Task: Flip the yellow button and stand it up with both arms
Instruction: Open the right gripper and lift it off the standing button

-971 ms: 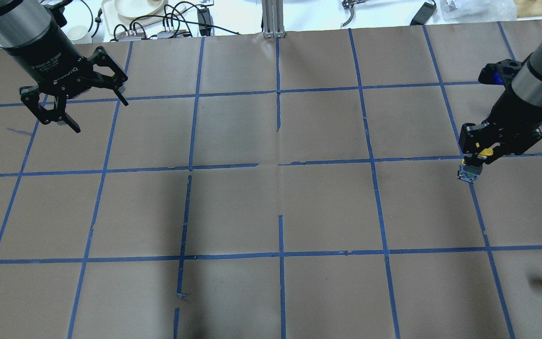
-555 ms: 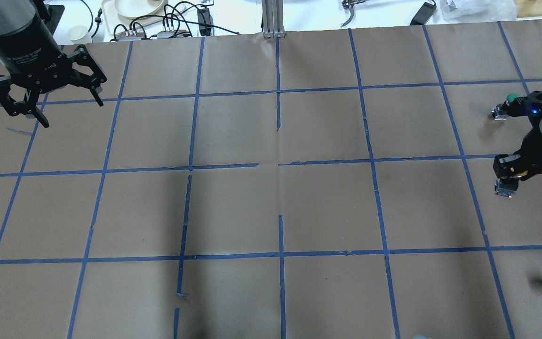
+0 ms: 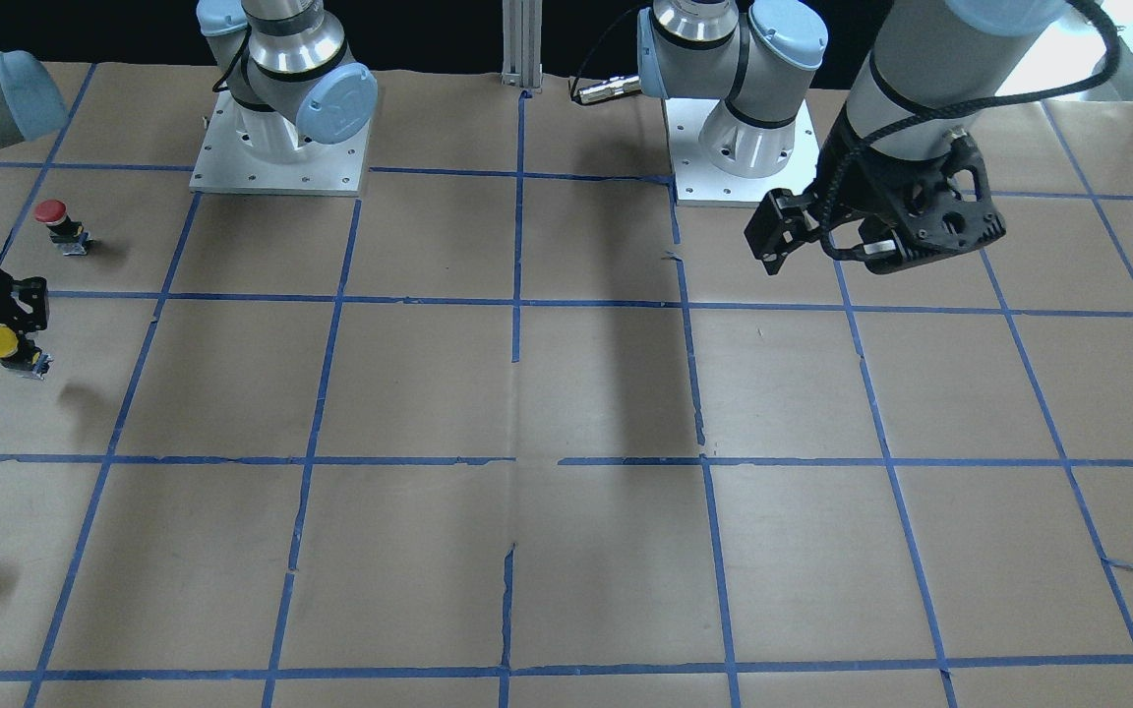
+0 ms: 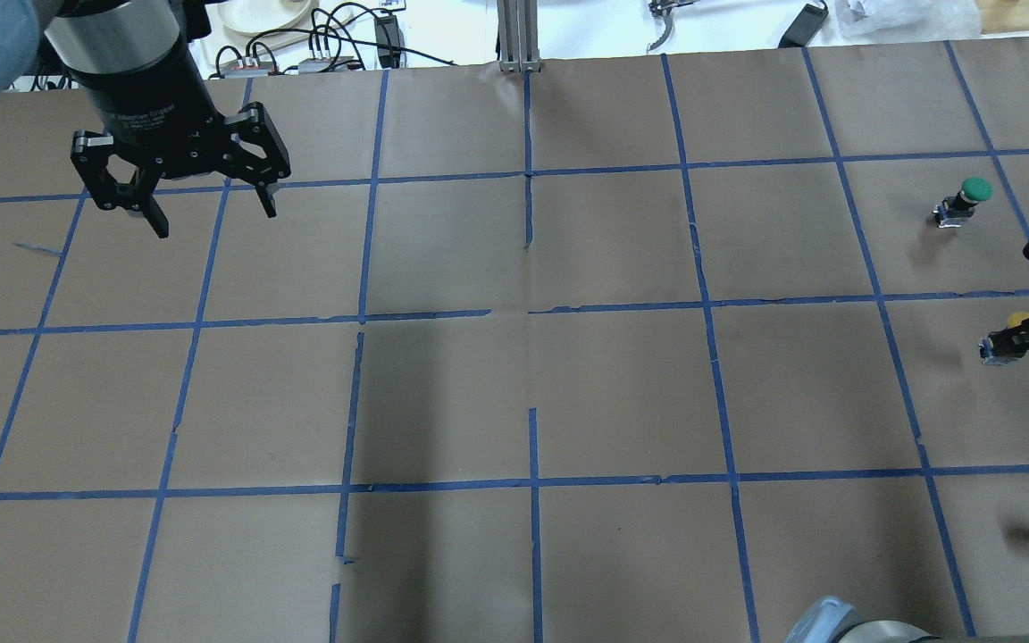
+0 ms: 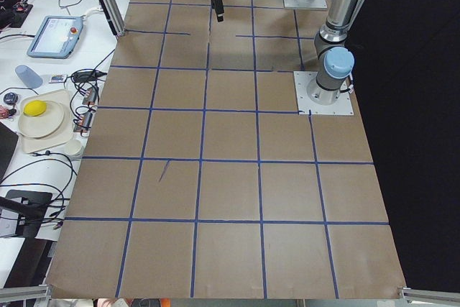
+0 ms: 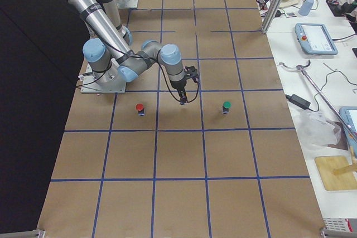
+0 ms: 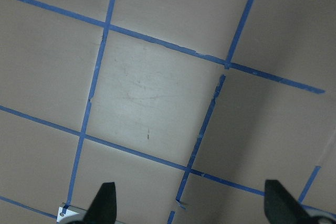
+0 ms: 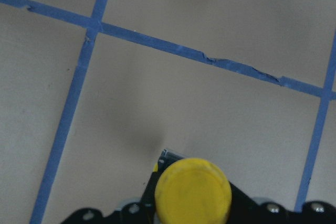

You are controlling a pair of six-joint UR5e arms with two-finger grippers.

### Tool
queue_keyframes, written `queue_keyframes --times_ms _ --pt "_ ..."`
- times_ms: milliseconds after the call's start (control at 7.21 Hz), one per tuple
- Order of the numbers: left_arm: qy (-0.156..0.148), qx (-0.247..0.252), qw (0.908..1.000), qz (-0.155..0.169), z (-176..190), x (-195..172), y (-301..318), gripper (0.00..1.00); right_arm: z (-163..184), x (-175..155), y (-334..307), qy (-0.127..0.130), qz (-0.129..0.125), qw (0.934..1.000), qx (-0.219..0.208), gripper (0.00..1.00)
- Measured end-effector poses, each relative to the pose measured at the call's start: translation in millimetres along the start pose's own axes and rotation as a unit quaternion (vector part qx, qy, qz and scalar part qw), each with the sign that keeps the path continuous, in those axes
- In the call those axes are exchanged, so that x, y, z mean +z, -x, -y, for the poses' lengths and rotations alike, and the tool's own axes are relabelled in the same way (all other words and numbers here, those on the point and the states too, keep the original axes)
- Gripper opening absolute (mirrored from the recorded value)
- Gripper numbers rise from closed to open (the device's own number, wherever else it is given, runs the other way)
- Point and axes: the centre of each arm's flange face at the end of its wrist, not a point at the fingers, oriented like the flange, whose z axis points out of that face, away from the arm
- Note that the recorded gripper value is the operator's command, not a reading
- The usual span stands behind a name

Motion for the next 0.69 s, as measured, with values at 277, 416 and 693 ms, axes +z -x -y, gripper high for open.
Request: queue_keyframes --times_ms 277,416,693 --pt "0.003 0.065 0.9978 -0.012 -6 1 2 0.99 -13 20 -14 -0.003 0.013 0.9999 -0.010 0.75" --pt "0.002 0.081 0.9963 -0.030 -7 -1 11 0.99 -15 23 -14 -0.002 0.019 0.9998 -0.012 0.99" --pt "0.010 0.076 0.9959 -0.048 -11 -4 31 0.99 -17 26 -13 0.005 0.030 0.9995 -0.012 1.00"
